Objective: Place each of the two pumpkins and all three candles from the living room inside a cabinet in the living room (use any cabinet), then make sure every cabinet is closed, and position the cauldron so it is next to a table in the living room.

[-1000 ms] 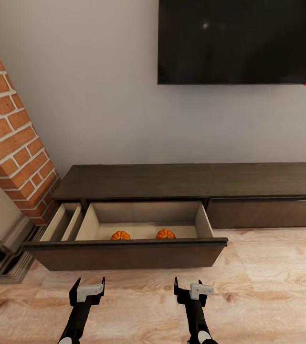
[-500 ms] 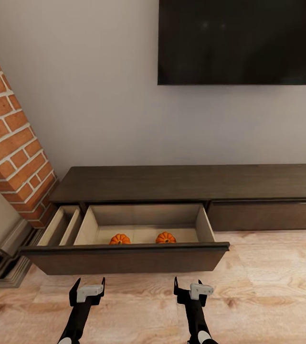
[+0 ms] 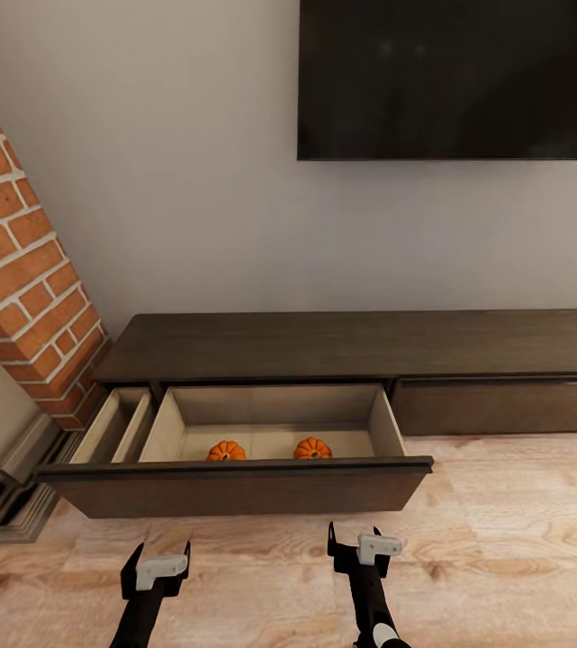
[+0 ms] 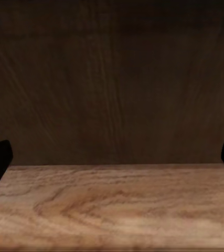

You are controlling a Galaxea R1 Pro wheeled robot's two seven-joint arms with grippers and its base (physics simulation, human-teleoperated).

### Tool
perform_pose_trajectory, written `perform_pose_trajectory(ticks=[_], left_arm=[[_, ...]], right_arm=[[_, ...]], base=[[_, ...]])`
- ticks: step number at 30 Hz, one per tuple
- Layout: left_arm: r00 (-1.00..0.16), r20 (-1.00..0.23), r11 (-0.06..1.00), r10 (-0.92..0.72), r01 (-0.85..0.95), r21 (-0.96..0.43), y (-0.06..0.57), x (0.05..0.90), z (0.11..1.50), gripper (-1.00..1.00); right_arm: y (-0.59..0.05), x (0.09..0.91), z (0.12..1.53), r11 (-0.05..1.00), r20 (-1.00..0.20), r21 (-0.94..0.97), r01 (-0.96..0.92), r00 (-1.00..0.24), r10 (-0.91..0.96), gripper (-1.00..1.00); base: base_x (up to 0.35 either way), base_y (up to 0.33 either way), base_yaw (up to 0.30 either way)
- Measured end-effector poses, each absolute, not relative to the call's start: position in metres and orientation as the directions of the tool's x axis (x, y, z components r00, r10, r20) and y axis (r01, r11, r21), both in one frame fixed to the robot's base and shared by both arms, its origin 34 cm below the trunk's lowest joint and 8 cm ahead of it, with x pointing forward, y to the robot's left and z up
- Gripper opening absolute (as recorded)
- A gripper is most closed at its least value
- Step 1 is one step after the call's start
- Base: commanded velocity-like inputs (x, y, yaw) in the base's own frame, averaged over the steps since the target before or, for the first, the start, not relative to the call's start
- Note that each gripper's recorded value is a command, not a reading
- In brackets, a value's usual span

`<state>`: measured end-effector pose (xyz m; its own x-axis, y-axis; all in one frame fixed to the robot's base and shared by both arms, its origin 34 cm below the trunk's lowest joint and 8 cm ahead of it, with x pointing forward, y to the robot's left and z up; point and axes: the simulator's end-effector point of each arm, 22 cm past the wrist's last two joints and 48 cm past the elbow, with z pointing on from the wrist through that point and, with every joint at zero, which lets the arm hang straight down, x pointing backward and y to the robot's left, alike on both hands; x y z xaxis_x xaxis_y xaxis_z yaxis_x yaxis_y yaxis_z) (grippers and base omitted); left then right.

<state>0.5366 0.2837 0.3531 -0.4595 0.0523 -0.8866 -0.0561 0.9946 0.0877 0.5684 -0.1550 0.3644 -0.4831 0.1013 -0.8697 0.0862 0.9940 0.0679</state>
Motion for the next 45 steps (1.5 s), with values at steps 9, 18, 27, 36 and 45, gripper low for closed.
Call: perform_pose_trajectory(ticks=[9, 18, 27, 36, 45], left_arm=[[-0.459, -0.887, 0.994, 0.051, -0.061, 0.089, 0.286, 0.534, 0.352, 1.00], [-0.460, -0.886, 0.994, 0.052, -0.059, 0.090, 0.286, 0.534, 0.352, 1.00], [-0.459, -0.887, 0.995, 0.052, -0.056, 0.087, 0.282, 0.534, 0.352, 1.00], [-0.461, -0.886, 0.995, 0.048, -0.051, 0.081, 0.277, 0.534, 0.352, 1.00], [-0.461, -0.886, 0.996, 0.048, -0.048, 0.079, 0.275, 0.535, 0.351, 1.00]], right_arm=[[-0.154, 0.569, 0.365, 0.994, -0.870, 0.068, 0.083, -0.483, 0.099, 1.00], [-0.154, 0.568, 0.364, 0.994, -0.869, 0.068, 0.083, -0.484, 0.100, 1.00], [-0.152, 0.568, 0.364, 0.995, -0.870, 0.066, 0.075, -0.485, 0.094, 1.00], [-0.152, 0.568, 0.364, 0.995, -0.870, 0.065, 0.073, -0.484, 0.092, 1.00], [-0.151, 0.568, 0.365, 0.996, -0.871, 0.065, 0.065, -0.484, 0.089, 1.00]], base=[[0.000, 0.000, 0.000], [0.000, 0.000, 0.000], [0.000, 0.000, 0.000], [0.000, 0.000, 0.000], [0.000, 0.000, 0.000]])
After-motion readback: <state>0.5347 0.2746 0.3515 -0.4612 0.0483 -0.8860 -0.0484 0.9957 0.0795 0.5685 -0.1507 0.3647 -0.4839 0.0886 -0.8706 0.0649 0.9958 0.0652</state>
